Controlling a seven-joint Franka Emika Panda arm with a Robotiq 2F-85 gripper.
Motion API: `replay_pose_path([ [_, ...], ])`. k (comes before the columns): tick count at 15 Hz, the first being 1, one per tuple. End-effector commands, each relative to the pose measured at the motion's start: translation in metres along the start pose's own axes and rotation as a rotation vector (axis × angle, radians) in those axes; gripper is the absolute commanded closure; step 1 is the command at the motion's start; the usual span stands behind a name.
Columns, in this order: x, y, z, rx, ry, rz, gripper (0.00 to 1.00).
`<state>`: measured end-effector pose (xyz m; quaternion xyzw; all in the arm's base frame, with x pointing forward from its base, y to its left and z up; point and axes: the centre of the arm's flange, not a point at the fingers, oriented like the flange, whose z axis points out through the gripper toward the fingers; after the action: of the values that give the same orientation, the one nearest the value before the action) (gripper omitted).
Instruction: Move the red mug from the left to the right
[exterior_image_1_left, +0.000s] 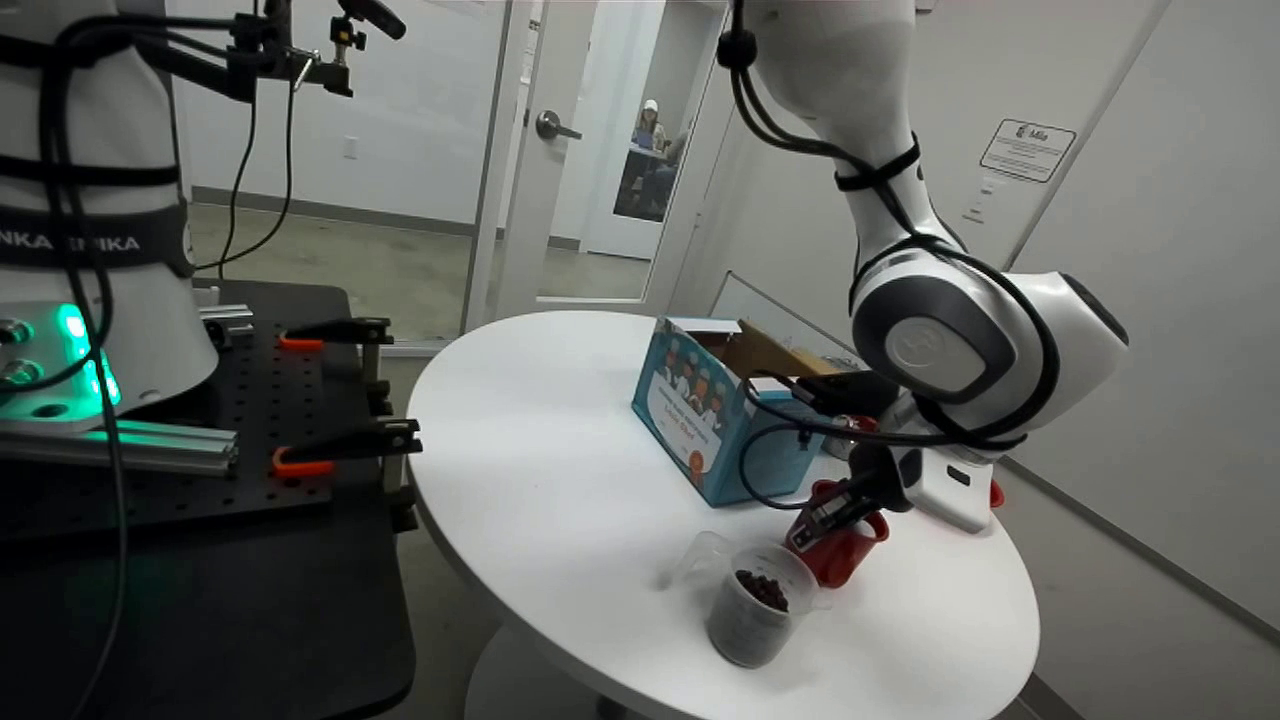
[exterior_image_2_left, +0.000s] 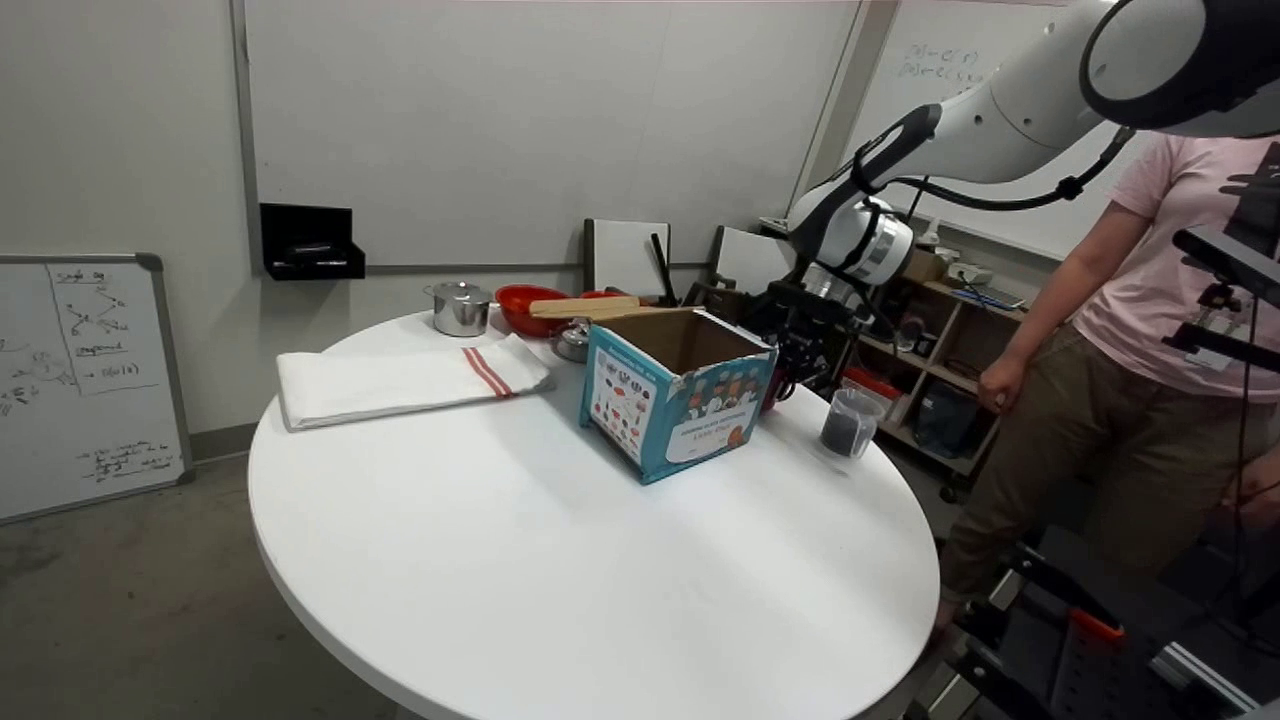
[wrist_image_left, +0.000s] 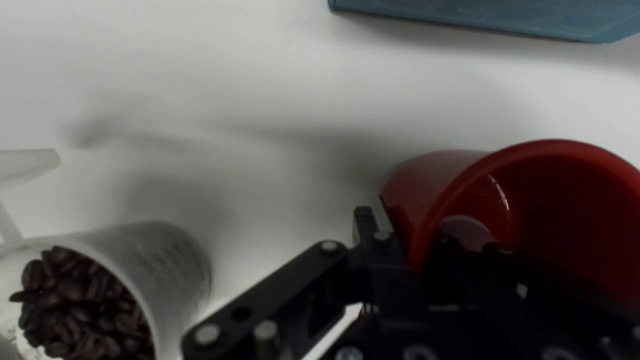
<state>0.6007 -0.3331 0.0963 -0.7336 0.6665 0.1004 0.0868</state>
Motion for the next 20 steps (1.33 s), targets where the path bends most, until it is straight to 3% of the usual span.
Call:
replay_pose_path([
  [1, 0.01, -0.014, 0.005, 0.003, -0.003, 0.007, 0.98],
  [4, 0.01, -0.015, 0.003, 0.018, -0.002, 0.0, 0.97],
  [5, 0.009, -0.015, 0.002, 0.02, -0.001, -0.005, 0.68],
  [7, 0.009, -0.016, 0.001, 0.027, -0.002, -0.005, 0.6],
  [15, 0.001, -0.011, -0.018, 0.055, 0.0, -0.03, 0.03],
  [20, -0.011, -0.004, -0.055, 0.068, -0.01, -0.058, 0.0],
])
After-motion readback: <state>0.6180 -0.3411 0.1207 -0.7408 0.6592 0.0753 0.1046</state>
